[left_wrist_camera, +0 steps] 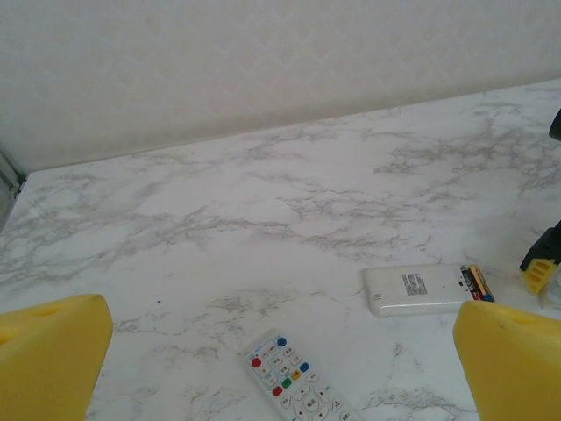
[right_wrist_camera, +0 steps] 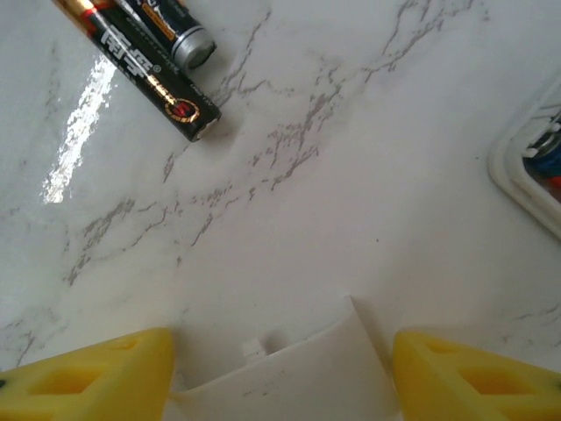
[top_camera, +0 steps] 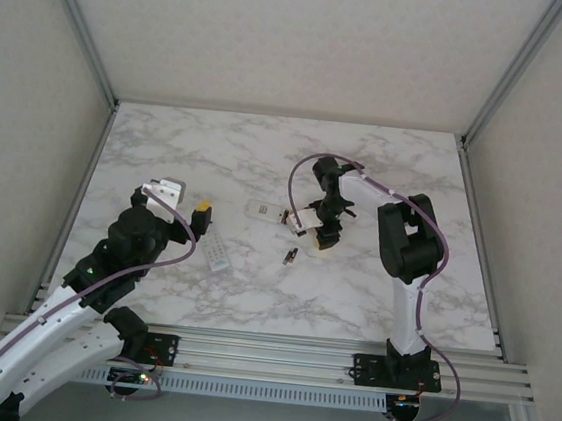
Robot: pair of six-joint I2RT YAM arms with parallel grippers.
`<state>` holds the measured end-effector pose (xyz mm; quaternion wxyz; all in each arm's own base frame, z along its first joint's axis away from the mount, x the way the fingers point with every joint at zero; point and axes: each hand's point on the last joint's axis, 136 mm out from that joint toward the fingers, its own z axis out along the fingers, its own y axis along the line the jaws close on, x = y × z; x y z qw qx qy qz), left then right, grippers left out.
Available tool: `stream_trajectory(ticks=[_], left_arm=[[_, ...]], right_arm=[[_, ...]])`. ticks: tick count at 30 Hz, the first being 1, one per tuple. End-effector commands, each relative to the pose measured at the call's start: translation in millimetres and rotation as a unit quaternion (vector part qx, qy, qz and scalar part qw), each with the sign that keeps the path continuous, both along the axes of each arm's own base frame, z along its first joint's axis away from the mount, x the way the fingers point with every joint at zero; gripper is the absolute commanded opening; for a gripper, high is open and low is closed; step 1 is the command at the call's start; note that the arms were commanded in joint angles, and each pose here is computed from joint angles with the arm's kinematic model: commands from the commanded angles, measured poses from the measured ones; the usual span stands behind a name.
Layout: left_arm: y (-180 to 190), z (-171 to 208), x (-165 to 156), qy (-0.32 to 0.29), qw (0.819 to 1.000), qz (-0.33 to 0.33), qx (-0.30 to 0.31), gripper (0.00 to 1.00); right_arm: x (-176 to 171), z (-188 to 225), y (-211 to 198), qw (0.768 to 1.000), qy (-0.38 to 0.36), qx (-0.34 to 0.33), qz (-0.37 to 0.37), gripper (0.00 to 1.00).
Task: Load the batteries into the remote control
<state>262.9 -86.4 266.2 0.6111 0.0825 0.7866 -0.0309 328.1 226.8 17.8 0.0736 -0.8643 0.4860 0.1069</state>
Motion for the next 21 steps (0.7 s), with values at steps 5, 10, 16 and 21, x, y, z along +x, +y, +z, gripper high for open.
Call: stream_trajectory(ticks=[5,10,16,21], left_arm=[[9,0,2,-0.008,1.0,0.022,0.01,1.0],[11,3,2,-0.015,0.999,0.026,0.009,1.0],[14,9,2,-0.024,0.999,0.034,0.007,1.0],[15,11,2,-0.029,0.999,0.035,0.008,1.0]], right_arm=[[-5,3,6,0.995,0.025,-0.015,-0.098,0.66],[31,-3,17,0.962,-0.016,-0.042,-0.271,0.66],[45,11,23,0.917,-0.019,-0.025,-0.398,0.66],[55,21,18,0.835,-0.013,-0.012,-0.549,0.67]])
